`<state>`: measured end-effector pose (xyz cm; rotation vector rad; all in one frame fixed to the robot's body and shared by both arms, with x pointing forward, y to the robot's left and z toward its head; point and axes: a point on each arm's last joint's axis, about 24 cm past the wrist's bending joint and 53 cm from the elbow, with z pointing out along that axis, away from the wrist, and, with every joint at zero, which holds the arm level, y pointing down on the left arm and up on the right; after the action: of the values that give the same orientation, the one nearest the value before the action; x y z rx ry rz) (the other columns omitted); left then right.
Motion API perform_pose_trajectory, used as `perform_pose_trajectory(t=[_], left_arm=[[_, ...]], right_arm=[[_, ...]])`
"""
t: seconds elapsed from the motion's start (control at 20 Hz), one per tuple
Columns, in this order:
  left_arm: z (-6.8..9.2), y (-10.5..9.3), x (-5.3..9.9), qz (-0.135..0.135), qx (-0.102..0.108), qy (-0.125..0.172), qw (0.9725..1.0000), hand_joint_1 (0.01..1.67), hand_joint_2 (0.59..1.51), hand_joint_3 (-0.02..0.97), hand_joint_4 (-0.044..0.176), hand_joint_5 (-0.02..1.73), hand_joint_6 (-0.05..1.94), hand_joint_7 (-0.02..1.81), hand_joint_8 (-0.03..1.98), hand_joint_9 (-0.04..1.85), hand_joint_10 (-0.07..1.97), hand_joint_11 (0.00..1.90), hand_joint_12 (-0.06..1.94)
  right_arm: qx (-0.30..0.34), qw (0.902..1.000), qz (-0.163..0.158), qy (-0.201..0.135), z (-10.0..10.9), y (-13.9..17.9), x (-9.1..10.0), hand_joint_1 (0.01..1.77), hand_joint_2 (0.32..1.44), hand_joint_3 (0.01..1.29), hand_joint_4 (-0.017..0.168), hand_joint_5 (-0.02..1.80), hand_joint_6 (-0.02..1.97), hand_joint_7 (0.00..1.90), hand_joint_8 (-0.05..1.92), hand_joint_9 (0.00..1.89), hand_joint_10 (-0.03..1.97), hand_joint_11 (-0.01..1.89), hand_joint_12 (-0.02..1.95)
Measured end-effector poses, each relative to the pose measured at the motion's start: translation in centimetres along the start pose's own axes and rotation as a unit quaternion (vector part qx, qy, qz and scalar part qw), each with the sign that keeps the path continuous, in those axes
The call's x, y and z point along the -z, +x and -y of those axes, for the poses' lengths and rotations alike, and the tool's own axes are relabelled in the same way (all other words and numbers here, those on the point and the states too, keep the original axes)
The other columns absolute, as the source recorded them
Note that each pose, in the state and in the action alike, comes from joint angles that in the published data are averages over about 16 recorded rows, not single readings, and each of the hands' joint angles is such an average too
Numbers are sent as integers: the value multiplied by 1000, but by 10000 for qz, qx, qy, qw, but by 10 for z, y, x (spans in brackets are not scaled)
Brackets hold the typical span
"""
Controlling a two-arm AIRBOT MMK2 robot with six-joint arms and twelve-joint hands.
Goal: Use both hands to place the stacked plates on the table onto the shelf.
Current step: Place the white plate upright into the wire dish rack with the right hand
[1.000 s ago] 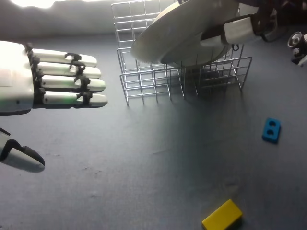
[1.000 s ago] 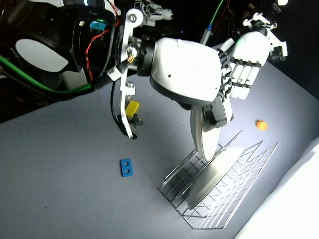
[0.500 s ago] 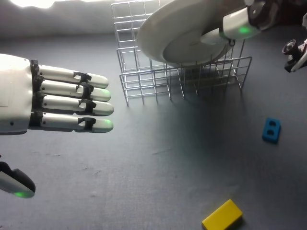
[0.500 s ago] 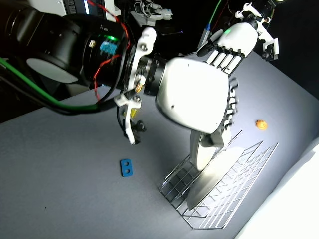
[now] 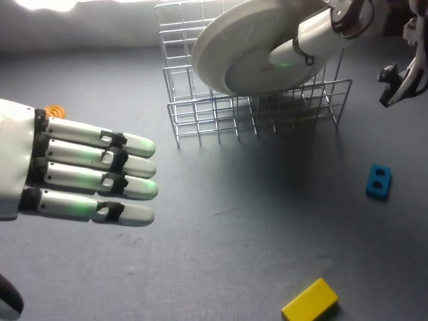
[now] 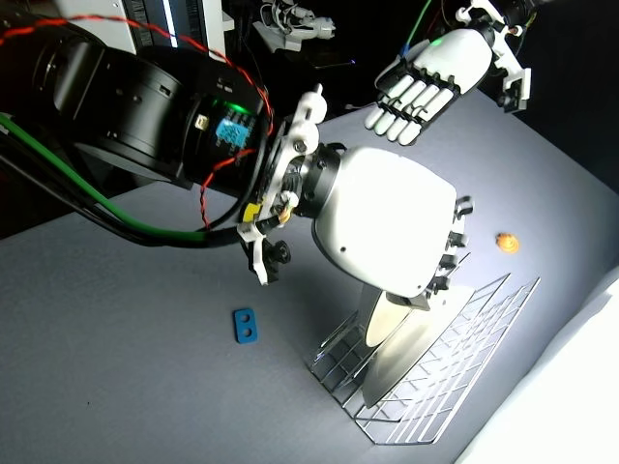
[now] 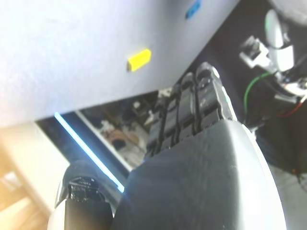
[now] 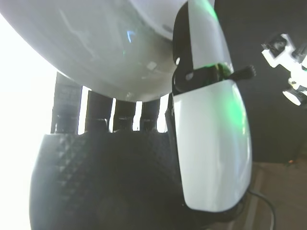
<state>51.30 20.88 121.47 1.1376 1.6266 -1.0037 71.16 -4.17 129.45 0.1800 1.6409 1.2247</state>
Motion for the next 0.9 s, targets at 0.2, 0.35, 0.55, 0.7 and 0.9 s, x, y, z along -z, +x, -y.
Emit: perform_pose_trajectory(t=[0.2,0.35,0.55,0.7,0.9], left_arm=[[12,3,1,-52,42,226,9997,13,1085,19,3,26,-6,18,-2,21,2,12,-3],[17,5,2,-91,35,342,9994,13,1086,19,3,25,-6,19,-2,21,2,13,-3],[21,6,3,-110,3,436,9990,13,1085,19,3,24,-6,20,-3,21,2,13,-3],[22,6,2,-109,-41,439,9990,12,1083,20,2,24,-5,20,-3,21,3,13,-2],[23,7,0,-105,-114,442,9989,12,1081,19,2,23,-5,21,-4,21,2,13,-2]], right_arm=[[-89,9999,-56,87,8,4,-5,1227,1001,14,2,891,1093,1029,939,1273,102,885,1047],[-111,9998,-86,148,14,7,-7,1227,1003,14,1,886,1098,1024,944,1272,99,884,1048],[-121,9996,-124,220,22,11,-10,1227,1006,15,-1,879,1102,1020,951,1269,93,881,1053],[-130,9994,-139,274,28,13,-11,1227,1009,15,-1,876,1102,1019,957,1265,89,878,1061],[-139,9992,-152,333,35,16,-12,1228,1015,15,1,869,1104,1009,975,1255,83,868,1072]])
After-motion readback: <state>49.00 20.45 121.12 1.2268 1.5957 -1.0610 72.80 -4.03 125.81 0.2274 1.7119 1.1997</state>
